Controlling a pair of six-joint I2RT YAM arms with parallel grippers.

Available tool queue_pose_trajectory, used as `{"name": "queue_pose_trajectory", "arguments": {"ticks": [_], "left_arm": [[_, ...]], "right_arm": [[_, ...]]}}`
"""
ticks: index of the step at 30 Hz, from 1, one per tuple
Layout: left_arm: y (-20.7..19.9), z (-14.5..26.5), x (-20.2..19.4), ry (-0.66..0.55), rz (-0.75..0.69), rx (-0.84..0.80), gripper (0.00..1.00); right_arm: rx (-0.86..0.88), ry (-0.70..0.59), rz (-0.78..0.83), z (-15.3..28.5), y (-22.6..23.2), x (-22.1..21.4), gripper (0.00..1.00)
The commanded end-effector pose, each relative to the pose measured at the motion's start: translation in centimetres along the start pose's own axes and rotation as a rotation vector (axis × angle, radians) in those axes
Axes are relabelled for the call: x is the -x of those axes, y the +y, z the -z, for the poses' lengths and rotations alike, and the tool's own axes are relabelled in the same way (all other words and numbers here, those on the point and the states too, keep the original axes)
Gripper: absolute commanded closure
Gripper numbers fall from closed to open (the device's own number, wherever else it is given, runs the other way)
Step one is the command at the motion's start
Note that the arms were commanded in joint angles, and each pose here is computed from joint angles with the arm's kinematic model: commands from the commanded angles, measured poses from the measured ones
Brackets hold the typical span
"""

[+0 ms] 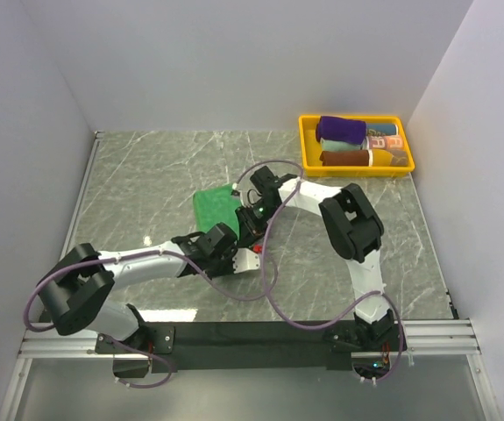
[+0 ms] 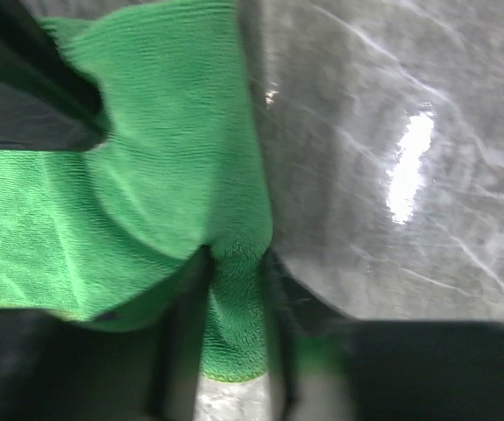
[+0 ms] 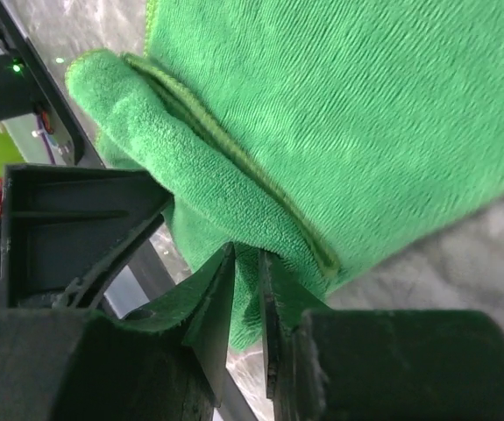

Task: Roll the towels
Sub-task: Roll the towel

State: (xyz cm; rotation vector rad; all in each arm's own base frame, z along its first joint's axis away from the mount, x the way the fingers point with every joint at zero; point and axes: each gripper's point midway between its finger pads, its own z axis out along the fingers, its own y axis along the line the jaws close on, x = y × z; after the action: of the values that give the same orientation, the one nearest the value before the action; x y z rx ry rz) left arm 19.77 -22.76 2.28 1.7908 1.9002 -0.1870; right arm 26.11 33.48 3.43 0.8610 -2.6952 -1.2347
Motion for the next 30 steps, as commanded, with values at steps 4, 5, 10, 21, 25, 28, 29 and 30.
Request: {"name": "queue_pose_trajectory", "arguments": {"ticks": [4, 5, 10, 21, 25, 28, 29, 30], "left_arm": [[-3.3, 0.3, -1.3, 0.027, 0.095, -0.241, 0.88], [-3.5, 0.5, -1.3, 0.023, 0.103, -0.274, 0.90], [-3.8, 2.5, -0.9, -0.002, 0.216, -0.481, 0.99], [-2.9, 1.7, -1.0, 0.009, 0.434, -0.792, 0.99], [-2.1, 1.3, -1.4, 0.021, 0.527, -0.891, 0.99], [-1.5, 0.7, -1.8, 0.037, 0.557, -0.916, 0.99], [-1.6, 0.4, -2.1, 0.051, 0.567, -0.928, 0.99], [-1.6, 0.3, -2.2, 0.056, 0.564, -0.933, 0.99]], "right_arm": [[-0.035, -0.256, 0.151, 7.3, 1.8, 2.7, 0.69], [-0.047, -0.277, 0.165, 8.4, 1.8, 2.8, 0.69], [-0.171, -0.421, 0.263, 15.6, 1.0, 3.1, 0.60], [-0.450, -0.466, 0.492, 20.0, 0.2, -7.7, 0.30], [-0.426, -0.448, 0.711, 18.7, 4.4, -9.0, 0.21], [-0.443, -0.406, 0.925, 15.6, 6.9, -8.3, 0.21], [-0.439, -0.392, 0.960, 14.9, 7.1, -8.1, 0.22], [-0.439, -0.341, 0.980, 13.5, 6.6, -7.7, 0.24]]}}
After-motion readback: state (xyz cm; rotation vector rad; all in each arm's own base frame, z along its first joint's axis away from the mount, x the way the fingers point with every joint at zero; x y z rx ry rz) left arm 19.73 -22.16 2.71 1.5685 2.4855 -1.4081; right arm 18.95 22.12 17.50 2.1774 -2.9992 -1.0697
